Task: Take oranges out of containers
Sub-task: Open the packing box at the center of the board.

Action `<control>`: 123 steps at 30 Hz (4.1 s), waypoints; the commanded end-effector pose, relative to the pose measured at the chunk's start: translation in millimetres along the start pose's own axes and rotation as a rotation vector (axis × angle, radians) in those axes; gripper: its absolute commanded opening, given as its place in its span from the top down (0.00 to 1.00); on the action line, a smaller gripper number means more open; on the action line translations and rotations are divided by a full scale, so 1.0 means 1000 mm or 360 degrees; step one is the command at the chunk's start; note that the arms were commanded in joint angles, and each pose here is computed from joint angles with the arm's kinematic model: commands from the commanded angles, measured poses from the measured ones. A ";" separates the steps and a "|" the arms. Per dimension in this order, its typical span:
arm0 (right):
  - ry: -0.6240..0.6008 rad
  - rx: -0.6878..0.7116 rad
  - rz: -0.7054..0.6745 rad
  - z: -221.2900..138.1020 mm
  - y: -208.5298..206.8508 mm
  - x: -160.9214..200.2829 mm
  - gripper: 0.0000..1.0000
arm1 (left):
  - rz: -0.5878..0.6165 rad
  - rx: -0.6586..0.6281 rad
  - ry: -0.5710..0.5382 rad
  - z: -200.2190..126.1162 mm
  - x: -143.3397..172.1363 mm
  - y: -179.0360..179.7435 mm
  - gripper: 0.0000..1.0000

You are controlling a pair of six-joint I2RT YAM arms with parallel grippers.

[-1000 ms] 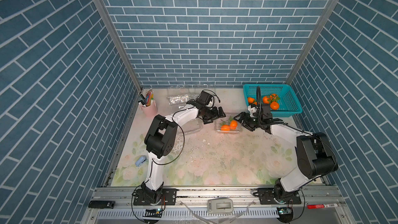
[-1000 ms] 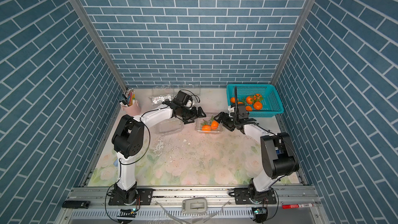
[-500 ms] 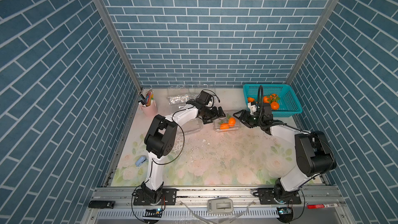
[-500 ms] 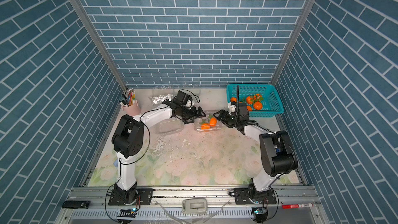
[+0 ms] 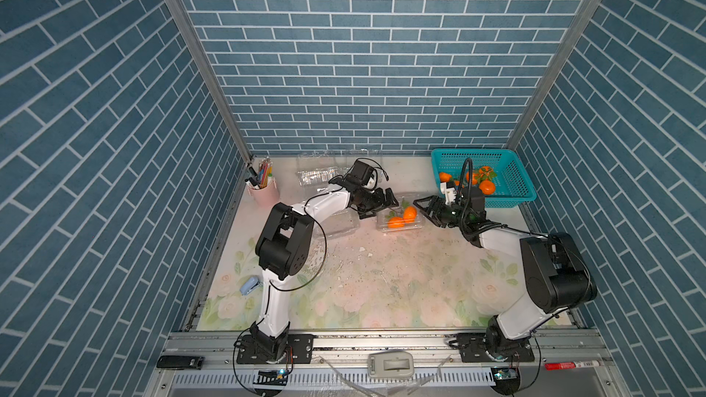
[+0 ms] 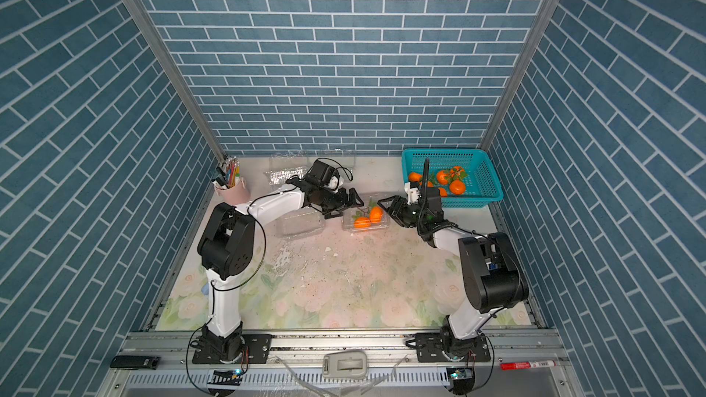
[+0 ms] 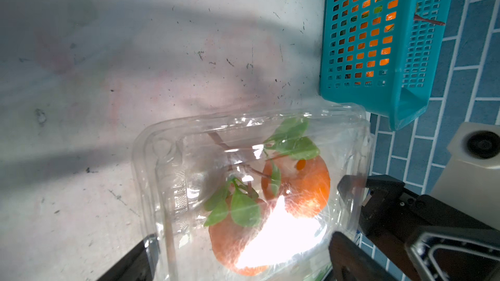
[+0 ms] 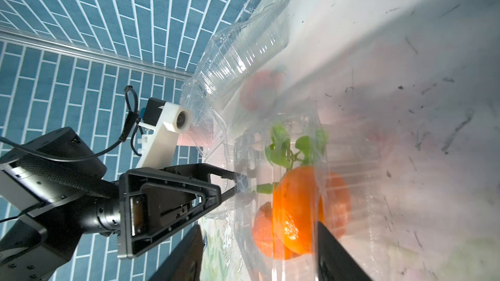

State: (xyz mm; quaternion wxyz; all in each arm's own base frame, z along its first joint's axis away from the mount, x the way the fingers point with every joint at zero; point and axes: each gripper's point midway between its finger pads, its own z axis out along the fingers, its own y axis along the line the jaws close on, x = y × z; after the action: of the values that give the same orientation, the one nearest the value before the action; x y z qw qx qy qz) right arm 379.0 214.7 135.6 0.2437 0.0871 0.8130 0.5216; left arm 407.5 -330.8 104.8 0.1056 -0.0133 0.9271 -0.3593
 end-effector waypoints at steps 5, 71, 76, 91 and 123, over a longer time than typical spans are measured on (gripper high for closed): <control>0.0066 -0.0125 0.0097 0.003 0.013 0.009 0.44 | 0.0103 0.0132 0.0012 0.002 0.001 -0.020 0.01; -0.0312 -0.0012 0.0639 0.030 -0.023 -0.017 0.85 | -0.0361 0.0535 -0.0123 -0.034 0.008 -0.033 0.01; -0.0292 -0.0015 0.0626 0.033 -0.017 -0.013 0.85 | -0.0361 0.0532 -0.0104 -0.030 0.010 -0.032 0.01; -0.0042 0.0211 0.0399 0.028 -0.025 0.045 0.82 | -0.0340 0.0362 -0.0087 -0.017 0.003 0.000 0.01; 0.0647 0.0486 0.0028 0.007 -0.019 0.108 0.53 | -0.0312 0.0274 -0.0151 -0.020 -0.025 0.027 0.01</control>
State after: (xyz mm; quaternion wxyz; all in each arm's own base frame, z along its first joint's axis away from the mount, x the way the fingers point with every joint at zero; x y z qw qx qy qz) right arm 300.3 265.0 80.8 0.0626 0.0498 0.9007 0.4270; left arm 425.2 -295.5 106.2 0.1099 -0.1176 0.8794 -0.4480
